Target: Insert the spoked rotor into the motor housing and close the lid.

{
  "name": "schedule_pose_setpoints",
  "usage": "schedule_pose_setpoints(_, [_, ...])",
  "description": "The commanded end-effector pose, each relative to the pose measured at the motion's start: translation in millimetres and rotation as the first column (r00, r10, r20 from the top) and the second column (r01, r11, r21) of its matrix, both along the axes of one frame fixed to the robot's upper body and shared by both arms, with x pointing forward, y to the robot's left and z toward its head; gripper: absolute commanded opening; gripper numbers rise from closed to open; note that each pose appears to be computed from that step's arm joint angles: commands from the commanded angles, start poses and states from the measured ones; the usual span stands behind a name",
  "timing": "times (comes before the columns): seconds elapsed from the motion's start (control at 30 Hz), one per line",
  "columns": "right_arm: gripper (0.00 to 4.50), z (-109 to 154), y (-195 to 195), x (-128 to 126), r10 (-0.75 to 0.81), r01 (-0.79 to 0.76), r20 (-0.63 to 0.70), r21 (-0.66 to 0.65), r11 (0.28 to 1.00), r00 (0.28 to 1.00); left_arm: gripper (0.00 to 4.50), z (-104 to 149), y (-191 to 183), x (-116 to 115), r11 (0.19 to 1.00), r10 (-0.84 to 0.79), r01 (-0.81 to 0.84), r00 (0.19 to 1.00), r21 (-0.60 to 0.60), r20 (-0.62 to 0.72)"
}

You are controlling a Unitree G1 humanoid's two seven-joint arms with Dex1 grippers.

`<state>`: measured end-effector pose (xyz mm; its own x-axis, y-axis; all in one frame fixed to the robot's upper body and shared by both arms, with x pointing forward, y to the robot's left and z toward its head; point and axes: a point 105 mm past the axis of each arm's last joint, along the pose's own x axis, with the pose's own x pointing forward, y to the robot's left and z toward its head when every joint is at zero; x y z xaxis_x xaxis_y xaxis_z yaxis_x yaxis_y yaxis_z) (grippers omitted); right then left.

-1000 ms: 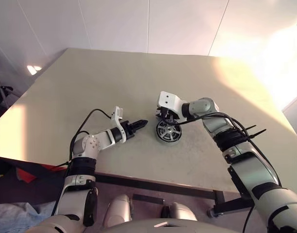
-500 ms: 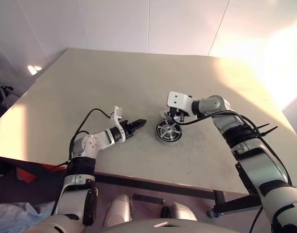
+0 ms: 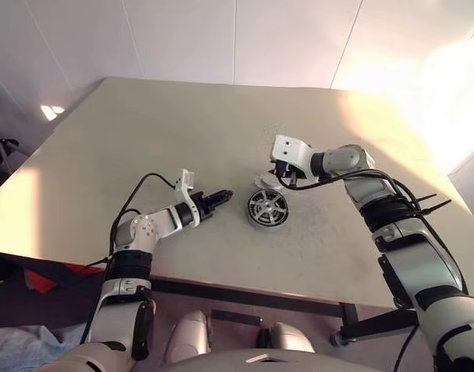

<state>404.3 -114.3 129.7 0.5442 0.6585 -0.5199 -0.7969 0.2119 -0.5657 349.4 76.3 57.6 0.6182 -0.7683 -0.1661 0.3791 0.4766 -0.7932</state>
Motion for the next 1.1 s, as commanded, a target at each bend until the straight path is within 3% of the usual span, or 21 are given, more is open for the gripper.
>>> schedule_pose_setpoints(0.03, [1.26, 13, 8, 1, 0.019, -0.02, 0.04, 0.026, 0.999, 0.999, 2.1, 12, 1, 5, 1.0, 0.002, -0.001, 0.999, -0.011, 0.049])
schedule_pose_setpoints(0.5, [1.26, -18, -3, 3, -0.034, 0.035, -0.066, 0.015, 0.999, 0.997, 2.1, 10, 6, 1, 1.0, 0.019, -0.019, 0.999, -0.006, 0.041])
schedule_pose_setpoints(0.7, [1.26, -22, -4, 2, -0.038, 0.039, -0.071, 0.009, 0.999, 0.997, 2.1, 9, 8, 1, 1.0, 0.024, -0.024, 0.999, -0.005, 0.038])
schedule_pose_setpoints(0.87, [1.26, -5, 3, 0, -0.008, 0.011, -0.05, 0.06, 0.998, 0.999, 2.1, 8, 8, 1, 1.0, 0.027, -0.027, 0.999, -0.003, 0.034])
schedule_pose_setpoints(1.1, [1.26, -22, 7, -6, -0.001, 0.005, -0.09, 0.038, 0.999, 0.996, 2.1, 9, 7, 4, 1.0, 0.027, -0.027, 0.999, -0.001, 0.038])
